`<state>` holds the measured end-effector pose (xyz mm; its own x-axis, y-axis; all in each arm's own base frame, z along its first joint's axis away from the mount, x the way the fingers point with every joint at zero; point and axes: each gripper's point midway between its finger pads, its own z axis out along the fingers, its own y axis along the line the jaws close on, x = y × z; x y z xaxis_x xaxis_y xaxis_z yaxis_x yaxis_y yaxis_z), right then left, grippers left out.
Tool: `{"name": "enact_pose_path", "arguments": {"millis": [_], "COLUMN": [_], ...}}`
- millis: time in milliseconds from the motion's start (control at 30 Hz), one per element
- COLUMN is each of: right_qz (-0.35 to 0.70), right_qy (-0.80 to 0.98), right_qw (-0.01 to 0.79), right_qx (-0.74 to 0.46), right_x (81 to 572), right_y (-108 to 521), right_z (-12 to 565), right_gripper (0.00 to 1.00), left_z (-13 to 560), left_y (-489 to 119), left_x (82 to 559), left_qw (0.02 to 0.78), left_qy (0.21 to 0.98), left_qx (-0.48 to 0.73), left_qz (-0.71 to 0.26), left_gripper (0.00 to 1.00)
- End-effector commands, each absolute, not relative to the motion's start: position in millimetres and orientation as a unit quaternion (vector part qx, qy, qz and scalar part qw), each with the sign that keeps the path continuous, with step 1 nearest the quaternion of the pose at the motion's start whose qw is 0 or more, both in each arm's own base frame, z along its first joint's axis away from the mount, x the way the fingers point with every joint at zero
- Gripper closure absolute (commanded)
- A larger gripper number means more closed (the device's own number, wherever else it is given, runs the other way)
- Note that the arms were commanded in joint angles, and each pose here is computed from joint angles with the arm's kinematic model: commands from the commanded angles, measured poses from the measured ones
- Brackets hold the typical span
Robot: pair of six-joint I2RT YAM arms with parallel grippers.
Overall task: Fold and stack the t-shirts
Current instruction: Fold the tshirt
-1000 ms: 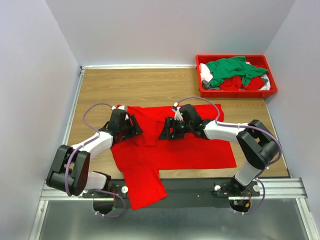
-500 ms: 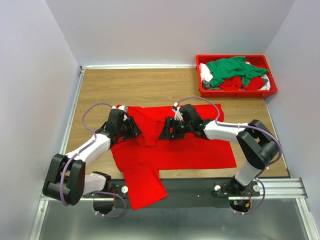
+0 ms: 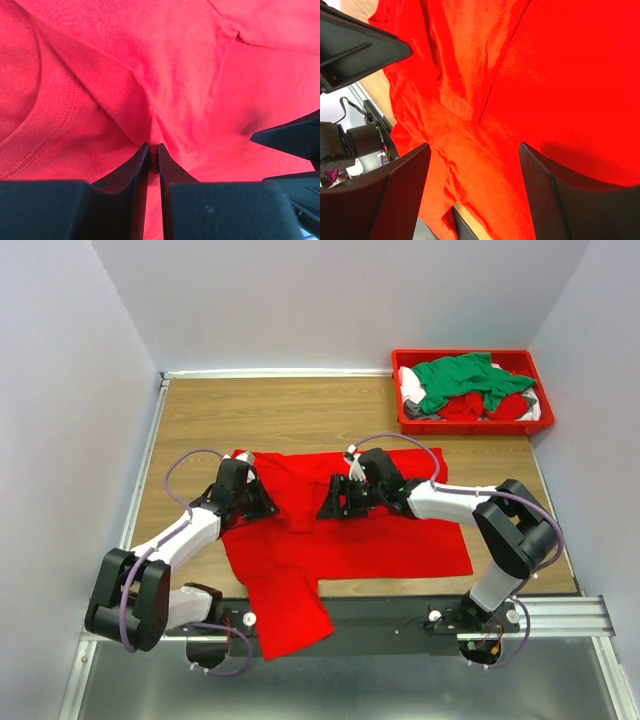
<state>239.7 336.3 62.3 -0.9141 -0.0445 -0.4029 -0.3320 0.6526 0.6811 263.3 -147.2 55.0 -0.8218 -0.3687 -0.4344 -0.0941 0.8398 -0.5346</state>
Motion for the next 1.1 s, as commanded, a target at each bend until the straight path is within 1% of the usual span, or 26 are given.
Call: {"name": "enact_pose_path", "arguments": {"millis": [0, 100, 233, 333, 400, 533, 633, 700, 900, 1067], "right_qz": [0.403, 0.403, 0.404, 0.394, 0.388, 0.372, 0.35, 0.325, 0.293, 0.268], "right_qy": [0.888, 0.888, 0.886, 0.888, 0.89, 0.893, 0.895, 0.903, 0.908, 0.91], "right_qw": [0.187, 0.19, 0.195, 0.205, 0.21, 0.224, 0.25, 0.255, 0.281, 0.303], "right_qx": [-0.114, -0.116, -0.119, -0.117, -0.12, -0.122, -0.117, -0.115, -0.105, -0.092], "right_x": [236.4, 237.4, 238.7, 242.2, 243.4, 248.2, 257.2, 258.3, 268.3, 276.6], "right_y": [334.9, 335.3, 335.7, 332.9, 330.8, 326.2, 319.3, 309.8, 298.5, 289.6], "right_z": [65.0, 65.8, 70.0, 70.6, 71.6, 76.5, 80.2, 78.9, 83.6, 88.7], "right_gripper": [0.21, 0.21, 0.21, 0.21, 0.21, 0.21, 0.21, 0.21, 0.2, 0.2], "left_z": [58.8, 65.7, 70.7, 60.4, 56.0, 49.5, 42.4, 42.8, 61.7, 53.8], "left_y": [-145.4, -135.7, -125.2, -109.8, -106.4, -104.9, -103.4, -101.1, -100.0, -101.1], "left_x": [260.1, 257.0, 248.5, 235.4, 230.7, 223.3, 211.9, 205.7, 204.6, 199.9], "left_qw": [0.269, 0.269, 0.263, 0.245, 0.236, 0.222, 0.205, 0.198, 0.215, 0.195], "left_qy": [0.917, 0.92, 0.923, 0.932, 0.933, 0.932, 0.93, 0.924, 0.907, 0.91], "left_qx": [-0.142, -0.163, -0.19, -0.212, -0.221, -0.242, -0.267, -0.291, -0.323, -0.329], "left_qz": [-0.256, -0.233, -0.209, -0.166, -0.156, -0.152, -0.151, -0.149, -0.165, -0.159], "left_gripper": [0.81, 0.87, 0.88, 0.89, 0.89, 0.89, 0.89, 0.93, 0.94, 0.94]}}
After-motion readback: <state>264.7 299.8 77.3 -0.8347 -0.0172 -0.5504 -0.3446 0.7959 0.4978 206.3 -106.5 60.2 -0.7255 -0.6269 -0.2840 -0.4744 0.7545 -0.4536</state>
